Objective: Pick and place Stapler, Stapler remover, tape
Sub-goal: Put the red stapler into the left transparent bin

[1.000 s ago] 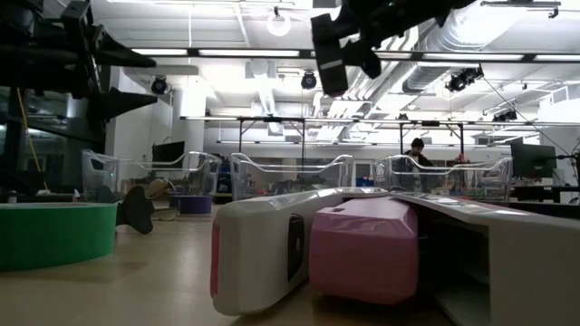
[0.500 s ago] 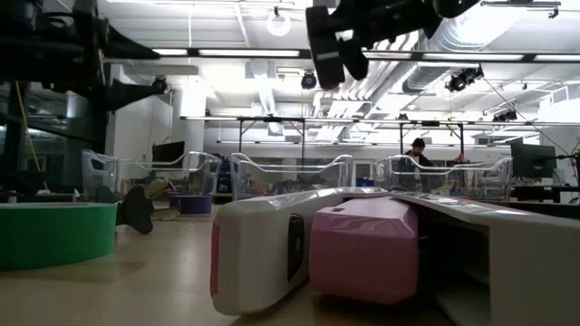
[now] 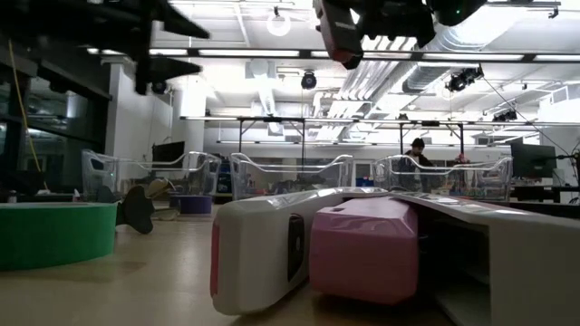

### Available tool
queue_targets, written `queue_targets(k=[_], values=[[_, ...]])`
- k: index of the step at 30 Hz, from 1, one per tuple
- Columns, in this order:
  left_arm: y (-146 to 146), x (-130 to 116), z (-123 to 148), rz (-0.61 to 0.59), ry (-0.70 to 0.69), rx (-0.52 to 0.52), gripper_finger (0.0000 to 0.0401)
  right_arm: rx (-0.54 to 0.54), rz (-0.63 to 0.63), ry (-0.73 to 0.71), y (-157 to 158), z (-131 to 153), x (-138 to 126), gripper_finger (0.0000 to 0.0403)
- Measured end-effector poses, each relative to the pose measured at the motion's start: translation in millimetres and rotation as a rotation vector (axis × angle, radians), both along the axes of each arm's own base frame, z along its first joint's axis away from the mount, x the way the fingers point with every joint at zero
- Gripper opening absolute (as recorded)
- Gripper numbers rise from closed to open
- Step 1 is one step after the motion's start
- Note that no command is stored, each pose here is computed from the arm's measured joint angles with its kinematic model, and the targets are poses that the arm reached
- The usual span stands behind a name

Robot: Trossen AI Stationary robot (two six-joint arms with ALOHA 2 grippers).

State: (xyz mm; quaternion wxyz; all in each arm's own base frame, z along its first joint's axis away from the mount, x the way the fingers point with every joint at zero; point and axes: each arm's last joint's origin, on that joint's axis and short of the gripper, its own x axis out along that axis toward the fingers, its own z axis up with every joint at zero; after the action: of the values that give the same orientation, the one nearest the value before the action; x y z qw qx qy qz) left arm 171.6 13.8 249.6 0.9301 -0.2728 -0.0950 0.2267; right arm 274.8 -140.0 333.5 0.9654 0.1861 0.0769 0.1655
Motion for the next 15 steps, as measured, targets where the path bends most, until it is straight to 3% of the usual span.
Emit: queue_targets(k=[9, 15], values=[[21.1, 87.7, 32.9, -0.015, 0.107, 0.033, 0.0296, -0.008, 0.042, -0.033, -7.7, 2.9, -5.4, 0.0207], [40.0, 124.4, 43.0, -0.088, 0.130, 0.074, 0.0296, -0.026, 0.040, -0.078, -10.1, 6.1, -3.6, 0.0207]])
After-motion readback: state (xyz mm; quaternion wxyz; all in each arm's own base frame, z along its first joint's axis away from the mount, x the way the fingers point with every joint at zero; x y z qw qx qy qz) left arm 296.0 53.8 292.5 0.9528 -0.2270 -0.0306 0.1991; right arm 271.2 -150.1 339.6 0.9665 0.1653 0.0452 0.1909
